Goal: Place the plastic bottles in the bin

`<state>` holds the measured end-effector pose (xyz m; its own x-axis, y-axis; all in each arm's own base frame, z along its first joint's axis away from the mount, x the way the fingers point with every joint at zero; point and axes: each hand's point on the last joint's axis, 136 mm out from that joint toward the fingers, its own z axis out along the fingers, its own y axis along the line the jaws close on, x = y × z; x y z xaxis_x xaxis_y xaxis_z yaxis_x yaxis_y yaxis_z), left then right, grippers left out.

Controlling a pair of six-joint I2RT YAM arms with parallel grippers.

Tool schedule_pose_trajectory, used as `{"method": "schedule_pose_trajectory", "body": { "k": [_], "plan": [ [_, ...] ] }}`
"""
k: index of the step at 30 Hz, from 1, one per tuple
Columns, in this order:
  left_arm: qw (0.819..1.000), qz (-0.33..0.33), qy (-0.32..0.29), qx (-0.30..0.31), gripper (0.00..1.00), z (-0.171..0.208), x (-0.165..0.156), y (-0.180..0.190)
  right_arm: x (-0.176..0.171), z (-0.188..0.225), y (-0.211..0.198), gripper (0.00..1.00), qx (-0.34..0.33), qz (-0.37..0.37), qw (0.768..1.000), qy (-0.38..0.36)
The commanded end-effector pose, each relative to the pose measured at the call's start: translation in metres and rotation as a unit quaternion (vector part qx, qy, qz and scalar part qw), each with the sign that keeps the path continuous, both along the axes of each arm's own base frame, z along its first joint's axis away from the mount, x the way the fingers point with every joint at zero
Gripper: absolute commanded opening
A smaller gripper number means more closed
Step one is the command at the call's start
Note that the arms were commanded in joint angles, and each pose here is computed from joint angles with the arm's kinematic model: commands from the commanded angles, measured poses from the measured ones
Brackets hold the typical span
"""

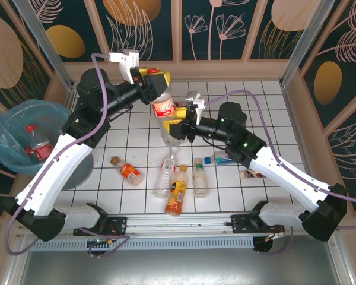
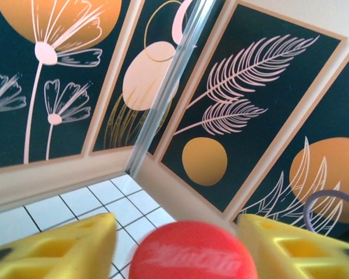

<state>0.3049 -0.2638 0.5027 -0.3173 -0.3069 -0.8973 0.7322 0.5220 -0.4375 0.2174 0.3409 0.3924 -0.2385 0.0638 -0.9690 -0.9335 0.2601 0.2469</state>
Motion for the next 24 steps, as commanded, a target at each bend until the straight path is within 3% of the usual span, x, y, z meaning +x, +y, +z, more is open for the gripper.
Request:
{"method": "schedule_pose_trajectory", "body": {
  "k": [1,4,6,10,12,14,18,24],
  "plan": [
    [0.999,0.015,-0.030,-0.019,0.37,0.025,-0.009,0.012,-0.008,0.009,0.006,0.45,0.007,0.026,0.999,-0.030],
    [0.998,0.042,-0.040,-0.017,0.15,0.030,-0.009,0.023,-0.008,0.005,0.008,0.49,0.004,0.027,0.999,-0.026],
    [0.997,0.061,-0.047,-0.014,0.03,0.033,-0.009,0.030,-0.007,0.005,0.010,0.58,0.004,0.023,0.999,-0.026],
    [0.989,0.136,-0.060,-0.013,0.00,0.046,-0.006,0.058,-0.002,0.013,0.015,0.84,0.013,0.000,0.999,-0.035],
    [0.976,0.206,-0.076,0.001,0.00,0.054,-0.004,0.084,0.000,0.019,0.018,0.90,0.016,-0.010,0.999,-0.045],
    [0.935,0.342,-0.079,0.052,0.00,0.059,0.003,0.134,0.002,0.024,0.022,0.91,0.013,-0.016,0.998,-0.057],
    [0.810,0.562,-0.072,0.155,0.00,0.071,-0.009,0.227,0.009,0.024,0.032,0.92,-0.002,-0.018,0.998,-0.061],
    [0.646,0.737,-0.055,0.193,0.00,0.098,-0.066,0.322,0.006,0.012,0.048,0.92,-0.026,0.009,0.998,-0.056]
  ]
}}
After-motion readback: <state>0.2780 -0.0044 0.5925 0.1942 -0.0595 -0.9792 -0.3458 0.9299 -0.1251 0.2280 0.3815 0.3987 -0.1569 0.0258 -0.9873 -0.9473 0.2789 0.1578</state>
